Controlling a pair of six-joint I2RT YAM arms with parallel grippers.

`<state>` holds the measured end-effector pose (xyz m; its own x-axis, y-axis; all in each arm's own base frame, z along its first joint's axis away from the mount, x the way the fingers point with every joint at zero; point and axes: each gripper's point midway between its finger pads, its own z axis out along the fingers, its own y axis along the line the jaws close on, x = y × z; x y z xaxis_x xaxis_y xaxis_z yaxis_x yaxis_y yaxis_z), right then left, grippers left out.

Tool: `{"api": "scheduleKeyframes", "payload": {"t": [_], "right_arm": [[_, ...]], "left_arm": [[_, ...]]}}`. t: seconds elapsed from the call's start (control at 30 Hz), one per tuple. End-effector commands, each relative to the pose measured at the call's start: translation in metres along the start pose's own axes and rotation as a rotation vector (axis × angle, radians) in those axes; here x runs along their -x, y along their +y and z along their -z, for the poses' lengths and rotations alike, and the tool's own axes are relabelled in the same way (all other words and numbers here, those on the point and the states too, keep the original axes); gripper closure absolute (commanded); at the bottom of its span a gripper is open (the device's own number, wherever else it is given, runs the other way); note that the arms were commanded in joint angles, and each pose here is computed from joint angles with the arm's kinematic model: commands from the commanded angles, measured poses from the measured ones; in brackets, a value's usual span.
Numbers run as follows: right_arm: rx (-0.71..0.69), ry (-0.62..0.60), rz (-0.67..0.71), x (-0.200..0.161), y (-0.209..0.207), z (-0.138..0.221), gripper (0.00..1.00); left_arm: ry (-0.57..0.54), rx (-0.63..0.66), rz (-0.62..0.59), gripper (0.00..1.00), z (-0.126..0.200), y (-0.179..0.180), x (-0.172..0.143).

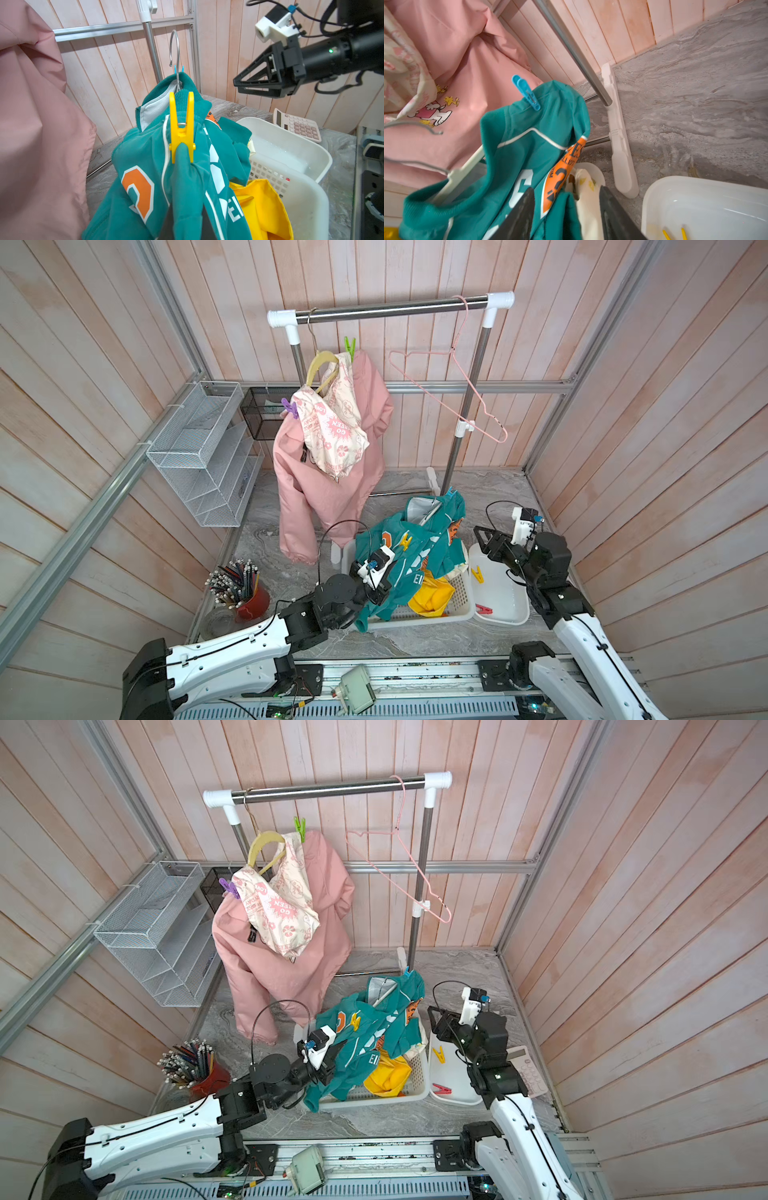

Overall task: Remove the clothespins securing jackets to the hanger
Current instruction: Adjust the jacket in the basket.

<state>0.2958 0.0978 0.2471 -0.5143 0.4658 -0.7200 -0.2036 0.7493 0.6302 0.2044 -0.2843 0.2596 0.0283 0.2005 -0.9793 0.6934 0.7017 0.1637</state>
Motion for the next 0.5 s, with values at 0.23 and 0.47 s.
{"api": "scheduleKeyframes", "payload": {"t": [0.23, 0.47], "right_arm": [[0.138, 0.123, -0.069, 0.034, 0.037, -0.002, 0.48], [0.099, 0.207, -0.158, 0.018, 0.023, -0.014, 0.53]], "left_arm": [[0.062, 0.099, -0.264, 1.0, 0.003, -0.017, -0.025], [0.084, 0.086, -0.336, 1.0, 0.001, -0.035, -0.038]]}}
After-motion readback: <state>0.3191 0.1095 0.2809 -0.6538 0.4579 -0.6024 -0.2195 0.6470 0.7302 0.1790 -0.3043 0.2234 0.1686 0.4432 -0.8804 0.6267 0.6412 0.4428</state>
